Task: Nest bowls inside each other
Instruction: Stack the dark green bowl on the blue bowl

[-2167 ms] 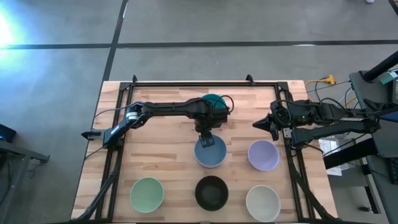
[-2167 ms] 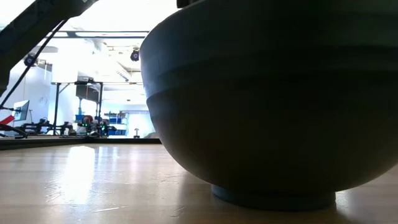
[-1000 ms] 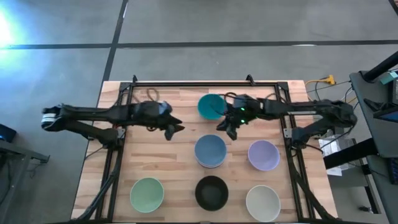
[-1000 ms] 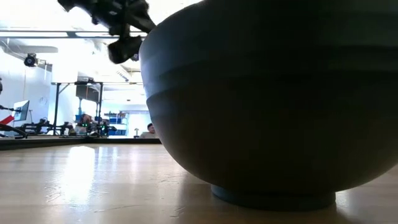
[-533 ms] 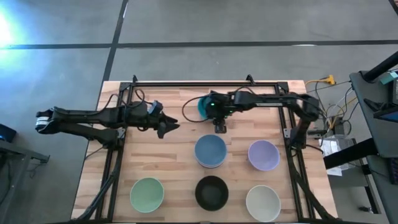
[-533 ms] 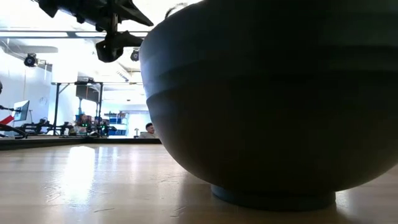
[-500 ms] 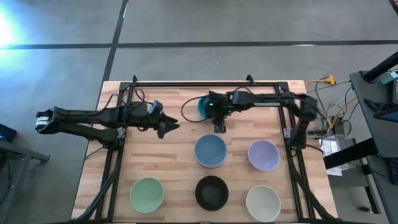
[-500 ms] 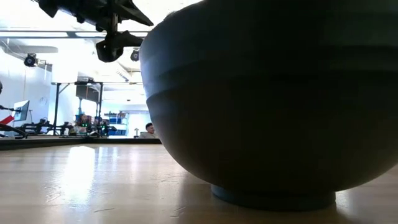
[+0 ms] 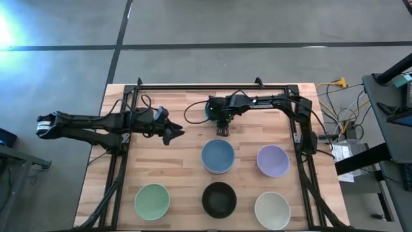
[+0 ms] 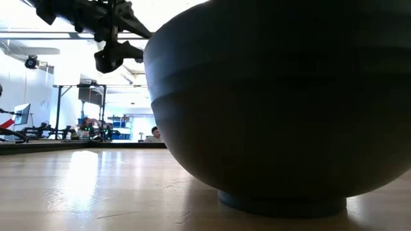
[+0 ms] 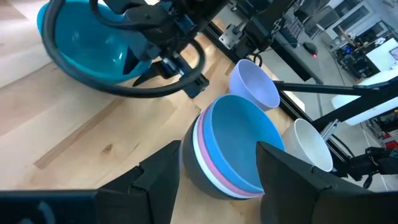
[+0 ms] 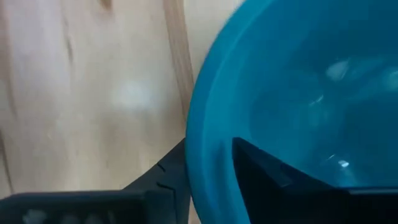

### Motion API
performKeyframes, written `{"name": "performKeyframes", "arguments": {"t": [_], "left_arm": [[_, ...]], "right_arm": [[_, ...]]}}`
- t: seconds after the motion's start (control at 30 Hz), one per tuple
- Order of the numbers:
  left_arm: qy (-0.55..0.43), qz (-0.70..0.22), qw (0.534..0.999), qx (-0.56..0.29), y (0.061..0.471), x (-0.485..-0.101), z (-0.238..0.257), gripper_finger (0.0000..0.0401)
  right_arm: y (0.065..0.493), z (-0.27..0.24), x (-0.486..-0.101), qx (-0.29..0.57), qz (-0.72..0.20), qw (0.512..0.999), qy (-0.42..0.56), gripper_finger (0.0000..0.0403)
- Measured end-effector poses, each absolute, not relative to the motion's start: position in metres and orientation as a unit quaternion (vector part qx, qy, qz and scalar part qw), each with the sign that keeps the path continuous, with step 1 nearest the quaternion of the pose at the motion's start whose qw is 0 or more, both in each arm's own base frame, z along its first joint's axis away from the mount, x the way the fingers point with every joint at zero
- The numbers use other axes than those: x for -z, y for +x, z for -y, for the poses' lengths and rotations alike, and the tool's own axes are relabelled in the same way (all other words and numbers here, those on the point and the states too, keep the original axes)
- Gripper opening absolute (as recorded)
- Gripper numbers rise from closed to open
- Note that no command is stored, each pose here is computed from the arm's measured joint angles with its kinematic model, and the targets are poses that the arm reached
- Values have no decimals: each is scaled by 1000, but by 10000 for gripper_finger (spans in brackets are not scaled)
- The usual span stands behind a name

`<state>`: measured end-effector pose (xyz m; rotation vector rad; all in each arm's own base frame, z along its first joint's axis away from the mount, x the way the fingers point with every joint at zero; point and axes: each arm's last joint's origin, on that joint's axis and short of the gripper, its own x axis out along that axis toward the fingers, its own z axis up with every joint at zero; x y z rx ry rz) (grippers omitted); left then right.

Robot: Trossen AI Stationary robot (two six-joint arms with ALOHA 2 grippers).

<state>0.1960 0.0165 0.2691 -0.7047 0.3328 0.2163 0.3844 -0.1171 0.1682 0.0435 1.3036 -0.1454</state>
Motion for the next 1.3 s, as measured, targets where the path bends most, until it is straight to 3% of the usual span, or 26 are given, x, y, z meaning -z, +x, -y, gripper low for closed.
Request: {"name": "performKeyframes", "arguments": {"t": [0.27, 0.47, 0.77, 1.07, 1.3], "left_arm": [[-342, -162, 920, -103, 196, -269, -16, 191], [-340, -163, 921, -99, 195, -269, -16, 191], [-316, -167, 929, -95, 195, -269, -16, 191], [-303, -172, 933, -94, 196, -267, -16, 191], [-295, -165, 937, -91, 194, -270, -16, 191]], "right_arm": [[379, 120, -185, 94, -591, 800, 43, 16], [359, 116, -236, 108, -543, 829, 85, 13], [309, 84, -319, 47, -416, 894, 159, 12], [285, 21, -347, -94, -248, 939, 221, 12], [291, -27, -350, -120, -249, 940, 199, 12]]}}
